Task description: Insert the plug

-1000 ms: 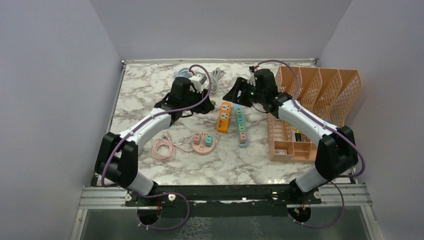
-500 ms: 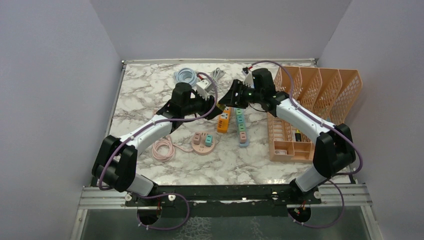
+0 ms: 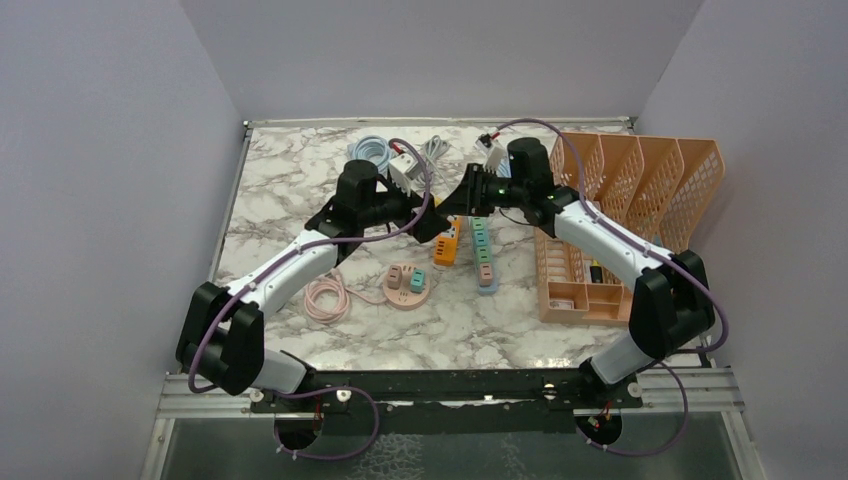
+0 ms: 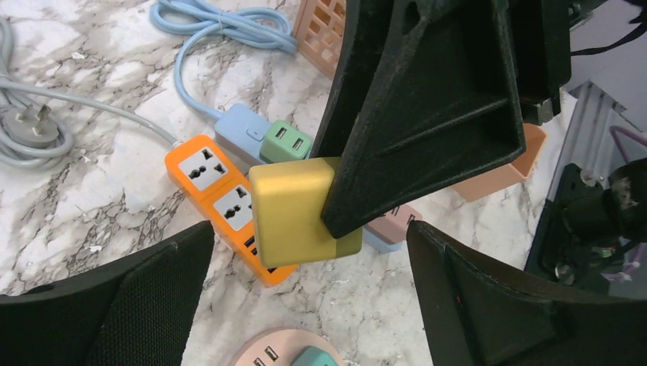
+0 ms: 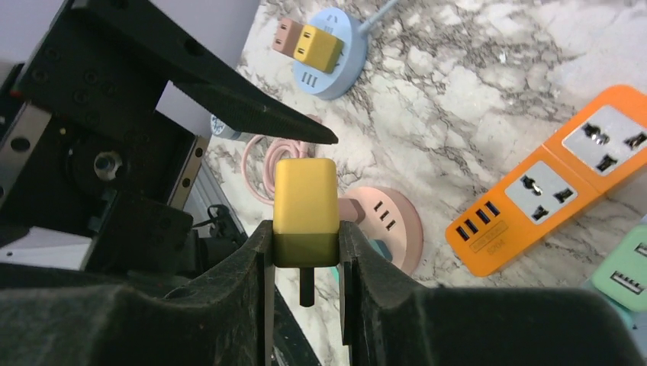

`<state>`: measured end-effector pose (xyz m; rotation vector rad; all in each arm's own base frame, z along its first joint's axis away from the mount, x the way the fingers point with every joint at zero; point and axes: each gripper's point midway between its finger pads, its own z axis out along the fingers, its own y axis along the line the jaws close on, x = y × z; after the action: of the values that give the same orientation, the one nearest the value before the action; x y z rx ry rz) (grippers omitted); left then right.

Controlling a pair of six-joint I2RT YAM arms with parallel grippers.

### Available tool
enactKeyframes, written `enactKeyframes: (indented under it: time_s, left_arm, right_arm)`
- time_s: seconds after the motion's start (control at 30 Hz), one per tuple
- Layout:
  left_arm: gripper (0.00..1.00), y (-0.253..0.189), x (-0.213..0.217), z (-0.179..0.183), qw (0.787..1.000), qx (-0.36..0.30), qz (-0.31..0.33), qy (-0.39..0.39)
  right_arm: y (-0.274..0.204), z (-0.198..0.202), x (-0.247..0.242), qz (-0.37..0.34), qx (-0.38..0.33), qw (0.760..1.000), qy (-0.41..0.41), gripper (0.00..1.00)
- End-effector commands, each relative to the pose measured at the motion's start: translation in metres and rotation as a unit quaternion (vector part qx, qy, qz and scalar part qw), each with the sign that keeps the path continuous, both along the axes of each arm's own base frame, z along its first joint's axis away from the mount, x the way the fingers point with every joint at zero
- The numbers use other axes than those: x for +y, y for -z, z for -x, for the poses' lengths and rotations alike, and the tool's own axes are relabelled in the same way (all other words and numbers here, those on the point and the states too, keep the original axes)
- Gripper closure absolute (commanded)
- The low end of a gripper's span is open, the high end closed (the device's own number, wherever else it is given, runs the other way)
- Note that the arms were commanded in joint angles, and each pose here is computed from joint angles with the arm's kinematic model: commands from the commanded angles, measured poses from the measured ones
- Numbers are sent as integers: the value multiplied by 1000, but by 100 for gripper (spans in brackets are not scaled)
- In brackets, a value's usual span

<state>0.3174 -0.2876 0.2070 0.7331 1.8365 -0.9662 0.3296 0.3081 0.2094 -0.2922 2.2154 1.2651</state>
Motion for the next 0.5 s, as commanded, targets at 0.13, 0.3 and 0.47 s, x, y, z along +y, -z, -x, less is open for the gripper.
enactKeyframes:
  time_s: [0.13,0.3,0.47]
  left_arm:
    - [1,-114,18,27,996,-66,53,4]
    - [5,-133,19,50,995,-44,84,25]
    - [15,-132,17,73,993,-9,92,74]
  right_arm:
    - [-87,19,-10,-65,-233,968,-75,99]
    - [-119,56,-11,-104,-325,927,-157,99]
    - [-149,96,-16,-139,-404,873,-234,99]
